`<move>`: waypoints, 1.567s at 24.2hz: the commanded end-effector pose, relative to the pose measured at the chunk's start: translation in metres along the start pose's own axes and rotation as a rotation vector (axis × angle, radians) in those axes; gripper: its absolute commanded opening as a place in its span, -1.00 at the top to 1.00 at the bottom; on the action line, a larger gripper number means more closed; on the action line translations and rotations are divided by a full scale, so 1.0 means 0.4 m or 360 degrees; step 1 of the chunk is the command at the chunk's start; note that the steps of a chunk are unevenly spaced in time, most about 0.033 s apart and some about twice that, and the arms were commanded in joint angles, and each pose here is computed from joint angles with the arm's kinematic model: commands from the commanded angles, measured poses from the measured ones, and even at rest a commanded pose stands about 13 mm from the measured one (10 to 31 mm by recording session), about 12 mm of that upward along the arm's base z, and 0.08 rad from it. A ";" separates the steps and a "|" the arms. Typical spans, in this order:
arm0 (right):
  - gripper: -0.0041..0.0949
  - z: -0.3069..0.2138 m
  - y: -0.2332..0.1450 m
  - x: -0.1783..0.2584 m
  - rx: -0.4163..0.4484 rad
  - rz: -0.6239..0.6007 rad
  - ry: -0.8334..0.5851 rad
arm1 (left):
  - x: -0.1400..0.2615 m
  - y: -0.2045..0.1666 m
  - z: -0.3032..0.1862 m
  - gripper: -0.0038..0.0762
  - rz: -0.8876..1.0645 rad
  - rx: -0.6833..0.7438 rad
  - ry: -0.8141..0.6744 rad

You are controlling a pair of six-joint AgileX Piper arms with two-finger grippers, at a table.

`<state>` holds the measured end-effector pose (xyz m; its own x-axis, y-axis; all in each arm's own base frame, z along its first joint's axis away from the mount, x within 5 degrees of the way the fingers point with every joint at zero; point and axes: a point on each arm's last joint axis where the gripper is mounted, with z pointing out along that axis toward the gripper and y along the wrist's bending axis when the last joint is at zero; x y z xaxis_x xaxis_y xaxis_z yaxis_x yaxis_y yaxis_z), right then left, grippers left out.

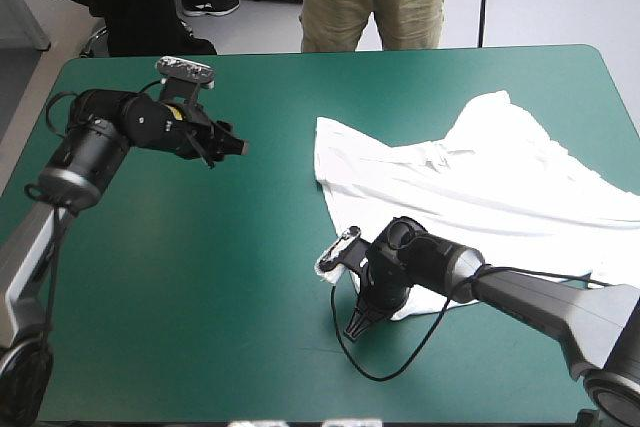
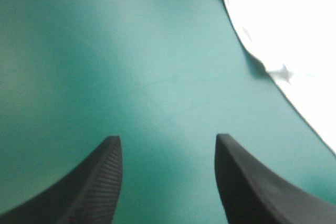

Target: Fold the cloth

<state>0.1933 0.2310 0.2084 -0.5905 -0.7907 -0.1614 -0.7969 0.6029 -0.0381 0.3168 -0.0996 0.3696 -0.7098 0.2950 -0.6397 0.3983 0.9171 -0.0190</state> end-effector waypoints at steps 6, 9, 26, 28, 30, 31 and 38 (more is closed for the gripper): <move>0.95 0.010 0.035 0.005 -0.0221 0.0100 0.0047 | -0.183 0.006 0.222 -0.06 -0.0006 0.0218 -0.0006; 0.95 0.010 0.037 0.006 -0.0228 0.0104 0.0056 | -0.226 0.005 0.268 -0.06 -0.0002 0.0282 -0.0030; 0.95 0.009 0.042 0.006 -0.0267 0.0135 0.0057 | -0.245 -0.043 0.486 -0.06 0.0018 0.0654 -0.0050; 0.95 0.009 0.043 0.005 -0.0276 0.0143 0.0053 | -0.243 -0.061 0.495 -0.06 0.0049 0.0666 -0.0051; 0.95 0.009 0.045 0.004 -0.0284 0.0150 0.0047 | -0.237 -0.094 0.512 -0.06 0.0122 0.0690 -0.0043; 0.95 0.009 0.044 0.004 -0.0284 0.0151 0.0046 | -0.229 -0.110 0.529 -0.06 0.0154 0.0685 -0.0024; 0.95 0.008 0.046 0.004 -0.0292 0.0157 0.0046 | -0.183 -0.142 0.601 -0.06 0.0376 0.0441 0.0154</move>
<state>0.1918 0.2313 0.2084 -0.6013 -0.7839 -0.1547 -0.7947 0.6069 0.0141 0.4900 -0.2356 0.2098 -0.6557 0.5193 -0.5481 0.6900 0.7069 -0.1556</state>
